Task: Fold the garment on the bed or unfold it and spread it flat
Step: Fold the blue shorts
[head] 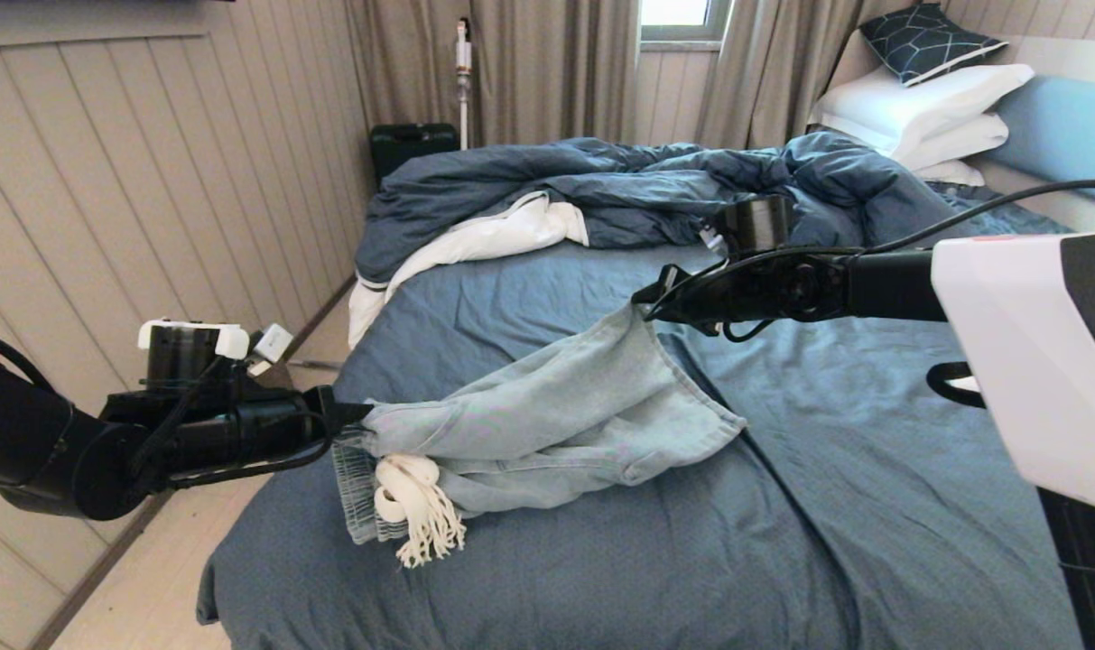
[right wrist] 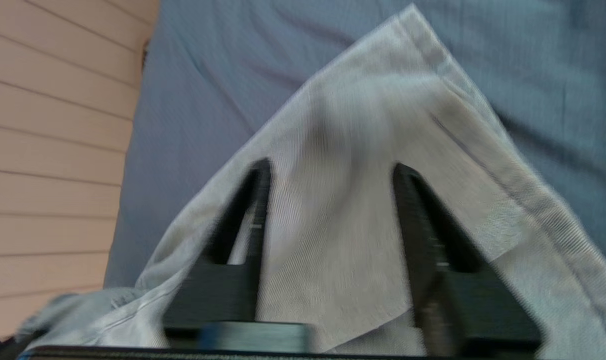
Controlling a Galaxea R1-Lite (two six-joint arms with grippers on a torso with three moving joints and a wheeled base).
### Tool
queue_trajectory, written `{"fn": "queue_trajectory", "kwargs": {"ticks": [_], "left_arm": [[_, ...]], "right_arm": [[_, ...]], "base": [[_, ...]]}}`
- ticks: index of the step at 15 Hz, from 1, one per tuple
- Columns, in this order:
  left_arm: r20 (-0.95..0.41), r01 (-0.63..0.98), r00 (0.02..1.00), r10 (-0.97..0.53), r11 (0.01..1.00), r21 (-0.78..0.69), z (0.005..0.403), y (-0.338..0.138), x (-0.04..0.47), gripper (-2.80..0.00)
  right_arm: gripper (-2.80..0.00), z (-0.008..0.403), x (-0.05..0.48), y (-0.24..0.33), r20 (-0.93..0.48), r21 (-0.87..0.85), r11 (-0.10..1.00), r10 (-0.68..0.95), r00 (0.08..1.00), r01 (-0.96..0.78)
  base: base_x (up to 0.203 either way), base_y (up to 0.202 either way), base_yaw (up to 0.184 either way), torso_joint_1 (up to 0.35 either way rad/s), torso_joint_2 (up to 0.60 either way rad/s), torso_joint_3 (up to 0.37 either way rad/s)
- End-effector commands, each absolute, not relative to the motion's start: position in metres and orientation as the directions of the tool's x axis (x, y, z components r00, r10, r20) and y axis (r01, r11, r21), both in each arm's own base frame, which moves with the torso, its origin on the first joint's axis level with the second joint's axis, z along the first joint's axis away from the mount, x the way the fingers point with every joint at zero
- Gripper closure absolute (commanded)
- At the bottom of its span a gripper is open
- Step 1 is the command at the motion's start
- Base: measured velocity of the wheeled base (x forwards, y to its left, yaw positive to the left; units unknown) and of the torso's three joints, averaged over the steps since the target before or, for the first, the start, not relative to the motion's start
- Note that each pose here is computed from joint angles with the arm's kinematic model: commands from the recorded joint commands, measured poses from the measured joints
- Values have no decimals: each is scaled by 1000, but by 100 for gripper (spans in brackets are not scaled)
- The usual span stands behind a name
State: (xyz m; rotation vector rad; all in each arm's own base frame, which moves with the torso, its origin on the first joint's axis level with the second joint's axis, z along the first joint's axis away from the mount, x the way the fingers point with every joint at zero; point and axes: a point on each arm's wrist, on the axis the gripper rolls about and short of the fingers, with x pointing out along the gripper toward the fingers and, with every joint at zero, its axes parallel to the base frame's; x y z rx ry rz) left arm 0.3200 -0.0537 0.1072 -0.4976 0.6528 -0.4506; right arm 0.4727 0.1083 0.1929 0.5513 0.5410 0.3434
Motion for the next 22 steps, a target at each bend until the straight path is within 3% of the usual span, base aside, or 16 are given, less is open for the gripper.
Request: {"fn": "queue_trajectory", "kwargs": {"ticks": [1,5,13,22], "left_arm": [[-450,249,706,-547,786,-565,109,-56,318,-280],[-431,254,724,-538,790,-559,112,-55,318,-280],[-376,162,852,-366,865,-475,124,-48,323,-280],[-385,152,851,-356,870,-469,122,-49,320,-280]], "right_arm": [[-280,193,473,107,-387,578,799,445,808,-164],[-280,203,469,103,-372,580,798,440,817,-165],[-280,221,452,99,-381,585,796,438,814,-154],[-280,219,449,97,-395,586,798,434,810,-142]], "base": [[0,0,0,0,0,0],[0,0,0,0,0,0],[0,0,0,0,0,0],[0,0,0,0,0,0]]}}
